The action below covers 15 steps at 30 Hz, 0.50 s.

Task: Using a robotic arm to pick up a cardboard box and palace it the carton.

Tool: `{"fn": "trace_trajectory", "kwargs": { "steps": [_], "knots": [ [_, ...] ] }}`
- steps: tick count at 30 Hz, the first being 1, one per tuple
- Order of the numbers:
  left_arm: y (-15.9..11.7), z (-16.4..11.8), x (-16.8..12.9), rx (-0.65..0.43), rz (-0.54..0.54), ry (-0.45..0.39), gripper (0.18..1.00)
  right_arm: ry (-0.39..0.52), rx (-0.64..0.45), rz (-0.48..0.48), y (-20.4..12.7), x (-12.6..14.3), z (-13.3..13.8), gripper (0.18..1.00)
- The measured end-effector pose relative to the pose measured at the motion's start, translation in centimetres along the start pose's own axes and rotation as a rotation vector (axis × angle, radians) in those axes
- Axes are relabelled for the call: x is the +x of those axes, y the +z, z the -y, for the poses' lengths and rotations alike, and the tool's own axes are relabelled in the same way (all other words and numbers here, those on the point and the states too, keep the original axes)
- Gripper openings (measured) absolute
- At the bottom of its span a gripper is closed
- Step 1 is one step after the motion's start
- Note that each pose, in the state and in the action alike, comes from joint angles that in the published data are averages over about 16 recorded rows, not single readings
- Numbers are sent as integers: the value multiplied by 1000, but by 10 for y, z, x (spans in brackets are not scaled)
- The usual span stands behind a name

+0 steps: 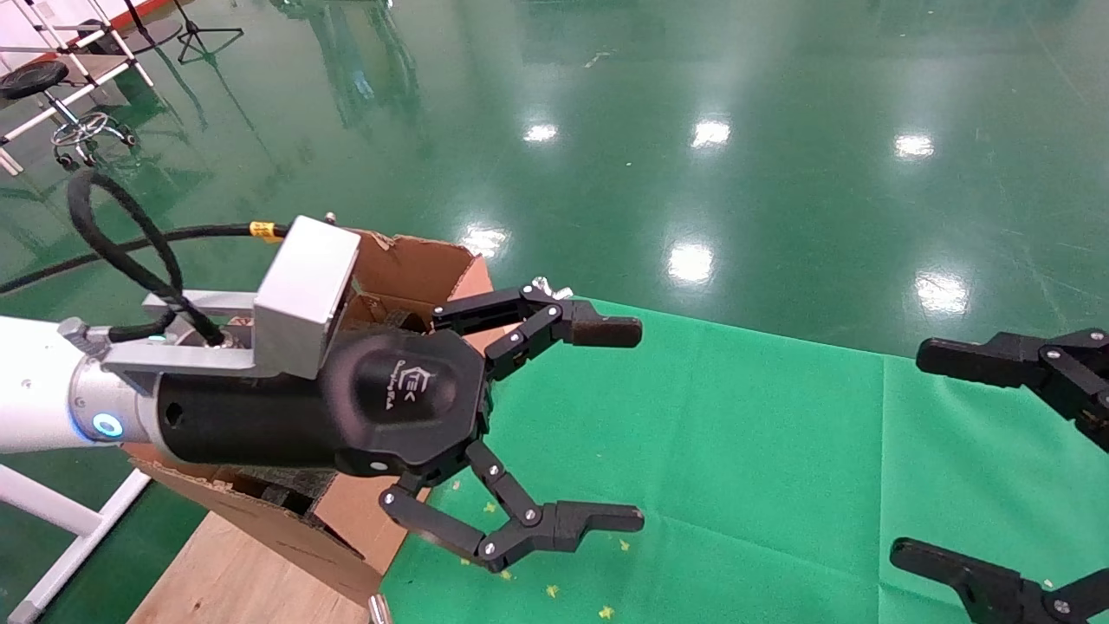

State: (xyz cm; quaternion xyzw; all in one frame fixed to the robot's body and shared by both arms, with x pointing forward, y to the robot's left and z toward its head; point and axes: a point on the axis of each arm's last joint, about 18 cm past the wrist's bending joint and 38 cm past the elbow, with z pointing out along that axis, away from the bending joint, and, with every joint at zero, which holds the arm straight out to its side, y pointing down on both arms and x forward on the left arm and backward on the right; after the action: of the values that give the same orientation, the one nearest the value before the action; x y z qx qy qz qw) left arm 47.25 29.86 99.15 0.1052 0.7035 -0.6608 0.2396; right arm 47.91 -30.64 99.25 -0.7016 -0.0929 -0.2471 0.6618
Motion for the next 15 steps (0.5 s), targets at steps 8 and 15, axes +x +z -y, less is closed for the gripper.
{"fn": "trace_trajectory", "kwargs": {
  "steps": [8,15],
  "knots": [
    [0,0,-2,-4,5,0,1000,0,0,0,0,0,0,1001],
    [-1,-1,-2,-5,8,0,1000,0,0,0,0,0,0,1001]
  ]
}}
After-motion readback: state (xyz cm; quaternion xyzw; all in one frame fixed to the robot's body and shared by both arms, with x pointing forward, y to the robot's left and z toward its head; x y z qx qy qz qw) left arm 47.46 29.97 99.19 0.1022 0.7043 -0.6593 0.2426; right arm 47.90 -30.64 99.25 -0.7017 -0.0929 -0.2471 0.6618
